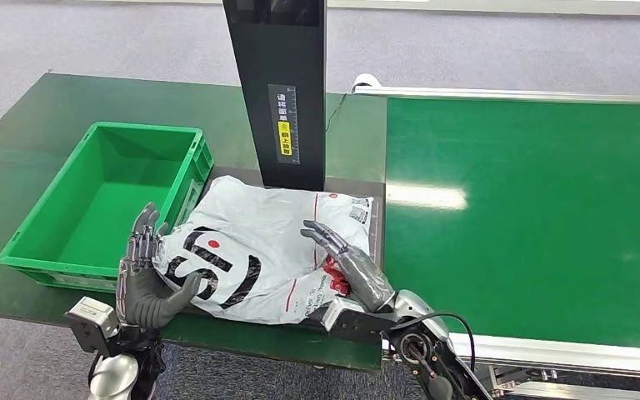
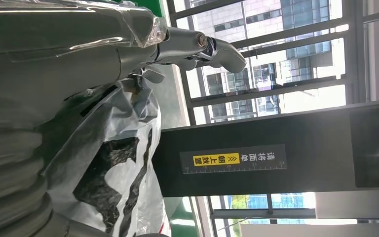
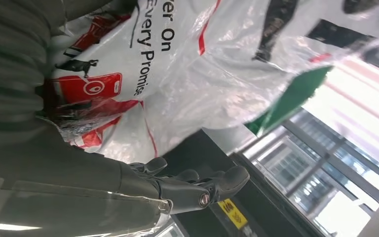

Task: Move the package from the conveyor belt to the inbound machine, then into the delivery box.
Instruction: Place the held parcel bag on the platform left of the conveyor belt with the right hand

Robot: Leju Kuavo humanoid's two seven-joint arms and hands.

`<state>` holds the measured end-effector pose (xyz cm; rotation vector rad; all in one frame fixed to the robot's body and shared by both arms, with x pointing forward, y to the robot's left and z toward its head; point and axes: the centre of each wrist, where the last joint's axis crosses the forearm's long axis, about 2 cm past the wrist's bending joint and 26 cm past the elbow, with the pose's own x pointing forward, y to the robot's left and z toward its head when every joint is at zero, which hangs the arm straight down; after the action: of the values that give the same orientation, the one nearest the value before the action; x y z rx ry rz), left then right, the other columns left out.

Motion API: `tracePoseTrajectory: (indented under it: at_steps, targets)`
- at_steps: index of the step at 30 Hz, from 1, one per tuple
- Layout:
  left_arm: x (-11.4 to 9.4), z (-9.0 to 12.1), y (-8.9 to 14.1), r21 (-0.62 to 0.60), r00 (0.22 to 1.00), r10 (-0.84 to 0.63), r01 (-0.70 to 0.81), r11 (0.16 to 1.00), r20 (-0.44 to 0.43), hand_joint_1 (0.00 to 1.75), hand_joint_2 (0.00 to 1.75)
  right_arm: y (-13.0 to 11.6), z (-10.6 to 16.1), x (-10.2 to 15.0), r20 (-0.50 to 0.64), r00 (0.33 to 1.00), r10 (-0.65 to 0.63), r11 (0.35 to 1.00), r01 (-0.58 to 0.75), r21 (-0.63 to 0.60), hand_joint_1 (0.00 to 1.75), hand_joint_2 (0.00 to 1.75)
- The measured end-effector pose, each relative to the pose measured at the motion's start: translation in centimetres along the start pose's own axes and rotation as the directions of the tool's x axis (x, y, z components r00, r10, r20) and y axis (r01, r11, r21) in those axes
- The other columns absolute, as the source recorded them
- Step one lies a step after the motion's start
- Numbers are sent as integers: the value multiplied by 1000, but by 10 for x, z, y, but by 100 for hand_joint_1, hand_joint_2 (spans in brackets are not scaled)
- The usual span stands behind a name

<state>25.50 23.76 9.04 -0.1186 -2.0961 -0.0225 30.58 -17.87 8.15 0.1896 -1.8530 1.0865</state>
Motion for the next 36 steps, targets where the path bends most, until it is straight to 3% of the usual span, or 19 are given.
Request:
tracePoseTrajectory:
  at_steps: [4, 13, 20, 28, 36]
  targets:
    - [0, 0, 0, 0, 1000, 0, 0, 1000, 1, 0, 175, -5, 2, 4, 55, 995, -85, 990, 90, -107, 0, 175]
    - [2, -4, -6, -26, 1000, 27, -27, 999, 8, 0, 175, -18, 8, 5, 61, 967, -247, 908, 253, -333, 0, 175]
    - [1, -5, -14, -56, 999, 51, -51, 997, -1, 0, 175, -18, 10, 5, 69, 951, -303, 874, 306, -378, 0, 175]
    - [1, -10, -26, -132, 999, 32, -36, 991, -29, 0, 175, -15, 18, 2, 113, 867, -485, 731, 472, -493, 0, 175]
    - [-3, -16, -36, -276, 981, -188, 166, 947, -54, 0, 175, -2, 31, 0, 24, 857, -515, 745, 461, -481, 0, 175]
